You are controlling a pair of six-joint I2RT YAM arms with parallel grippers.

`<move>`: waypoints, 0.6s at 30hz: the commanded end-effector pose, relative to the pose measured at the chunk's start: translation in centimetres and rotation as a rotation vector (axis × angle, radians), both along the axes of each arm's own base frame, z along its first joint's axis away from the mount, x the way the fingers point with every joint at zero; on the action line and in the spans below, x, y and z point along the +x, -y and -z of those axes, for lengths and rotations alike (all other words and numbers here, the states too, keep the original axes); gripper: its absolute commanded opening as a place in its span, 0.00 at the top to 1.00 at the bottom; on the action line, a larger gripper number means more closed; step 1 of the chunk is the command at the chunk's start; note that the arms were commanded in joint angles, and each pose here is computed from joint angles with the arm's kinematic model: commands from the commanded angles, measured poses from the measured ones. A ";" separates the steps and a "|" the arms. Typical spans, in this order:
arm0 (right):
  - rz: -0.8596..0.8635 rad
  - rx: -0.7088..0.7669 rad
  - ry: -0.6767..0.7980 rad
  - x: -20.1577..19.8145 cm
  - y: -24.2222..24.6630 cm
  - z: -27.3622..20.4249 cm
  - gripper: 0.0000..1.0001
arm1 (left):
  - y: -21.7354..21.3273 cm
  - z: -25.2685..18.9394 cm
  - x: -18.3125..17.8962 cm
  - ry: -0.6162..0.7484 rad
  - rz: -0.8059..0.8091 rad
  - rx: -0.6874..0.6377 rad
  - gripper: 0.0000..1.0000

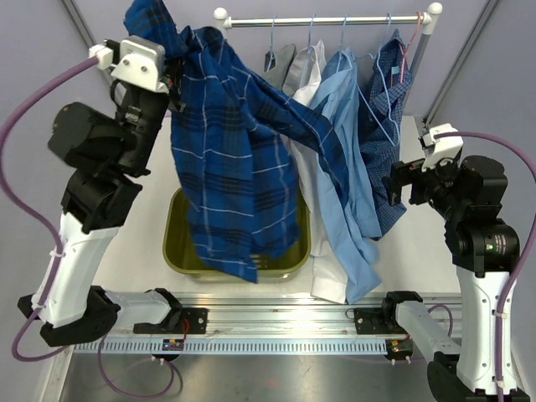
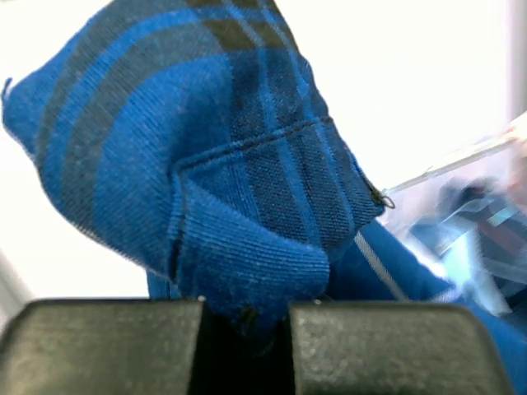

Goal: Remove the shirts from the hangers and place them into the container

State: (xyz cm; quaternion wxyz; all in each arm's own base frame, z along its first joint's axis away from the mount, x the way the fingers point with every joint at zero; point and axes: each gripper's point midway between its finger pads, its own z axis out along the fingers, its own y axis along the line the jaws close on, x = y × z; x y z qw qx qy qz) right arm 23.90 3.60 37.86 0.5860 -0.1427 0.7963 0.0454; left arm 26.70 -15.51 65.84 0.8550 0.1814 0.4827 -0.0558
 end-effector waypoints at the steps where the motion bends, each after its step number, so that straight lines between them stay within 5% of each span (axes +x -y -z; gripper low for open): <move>1: 0.014 0.014 0.077 0.4 0.4 -1.2 0.01 | -1.5 3.8 3.9 -0.099 -0.062 -0.035 1.00; 5: 0.017 0.012 0.058 0.5 0.5 -0.2 0.01 | -3.3 6.4 4.8 -0.140 -0.033 -0.124 1.00; 13: -0.020 0.025 0.034 0.8 0.0 0.8 0.01 | -9.9 3.6 2.5 -0.034 -0.102 -0.338 1.00; 18: -0.226 -0.022 0.018 -0.7 -2.6 1.7 0.01 | -11.2 1.9 0.5 0.041 -0.073 -0.429 1.00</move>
